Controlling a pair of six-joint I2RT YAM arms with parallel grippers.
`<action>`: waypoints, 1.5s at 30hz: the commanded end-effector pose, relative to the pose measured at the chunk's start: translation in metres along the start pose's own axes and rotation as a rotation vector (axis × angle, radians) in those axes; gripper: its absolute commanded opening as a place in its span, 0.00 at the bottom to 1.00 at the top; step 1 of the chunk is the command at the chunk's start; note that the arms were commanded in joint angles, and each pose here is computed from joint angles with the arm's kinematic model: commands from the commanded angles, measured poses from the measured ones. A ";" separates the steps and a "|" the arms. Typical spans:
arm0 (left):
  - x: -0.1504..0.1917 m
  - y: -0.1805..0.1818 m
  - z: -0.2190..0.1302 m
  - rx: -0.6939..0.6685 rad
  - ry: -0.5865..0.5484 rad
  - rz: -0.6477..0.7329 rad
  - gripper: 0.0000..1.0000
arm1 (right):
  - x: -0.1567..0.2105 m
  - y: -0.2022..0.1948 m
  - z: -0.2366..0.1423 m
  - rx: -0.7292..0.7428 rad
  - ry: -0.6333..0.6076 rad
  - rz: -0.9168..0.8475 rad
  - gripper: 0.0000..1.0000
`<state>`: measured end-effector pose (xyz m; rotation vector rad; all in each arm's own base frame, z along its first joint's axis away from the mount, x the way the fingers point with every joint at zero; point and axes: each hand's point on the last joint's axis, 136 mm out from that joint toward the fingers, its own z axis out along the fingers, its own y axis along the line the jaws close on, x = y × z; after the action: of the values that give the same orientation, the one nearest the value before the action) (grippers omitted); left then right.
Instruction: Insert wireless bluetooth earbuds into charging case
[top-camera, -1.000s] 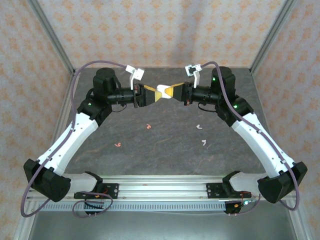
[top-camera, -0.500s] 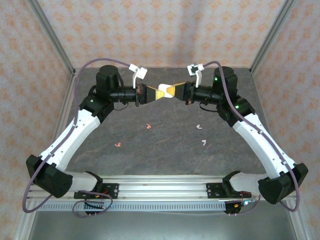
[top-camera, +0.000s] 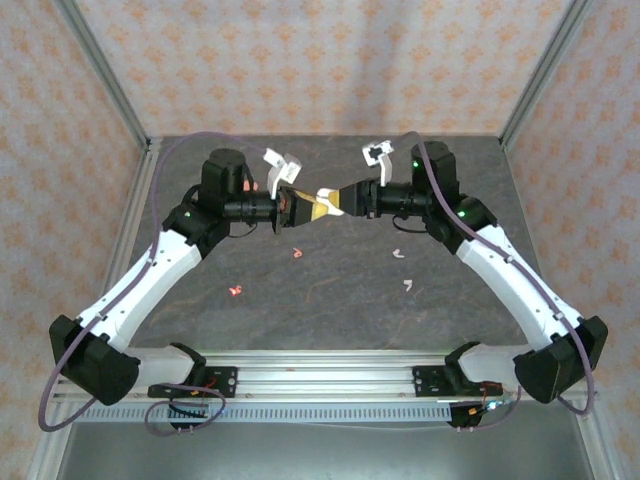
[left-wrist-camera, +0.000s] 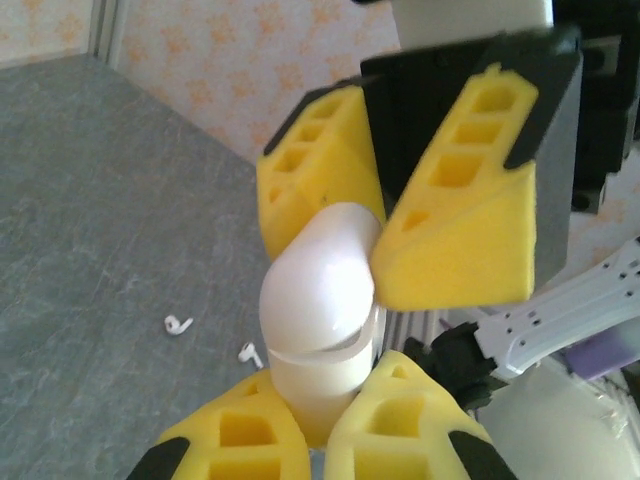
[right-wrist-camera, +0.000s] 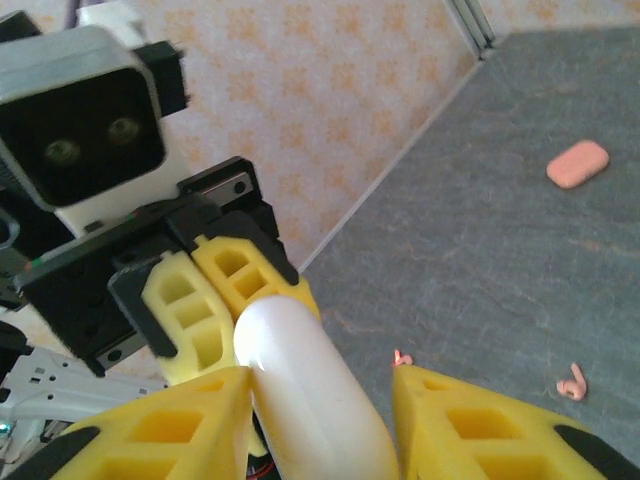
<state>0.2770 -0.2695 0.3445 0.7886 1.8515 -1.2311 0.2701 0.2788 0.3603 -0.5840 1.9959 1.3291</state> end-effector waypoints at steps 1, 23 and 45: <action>-0.006 -0.015 -0.007 0.002 -0.044 0.153 0.00 | 0.005 -0.019 0.004 0.081 0.023 0.046 0.43; 0.035 0.030 -0.014 -0.215 -0.084 0.223 0.00 | 0.019 -0.072 -0.024 0.394 0.031 0.244 0.53; 0.079 0.047 -0.025 -0.302 -0.092 0.218 0.00 | 0.134 -0.254 -0.050 1.074 0.541 0.353 0.51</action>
<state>0.2678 -0.2248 0.2497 0.7425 1.8316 -0.8304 0.3337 0.1521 0.1196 0.0238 2.8987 0.2348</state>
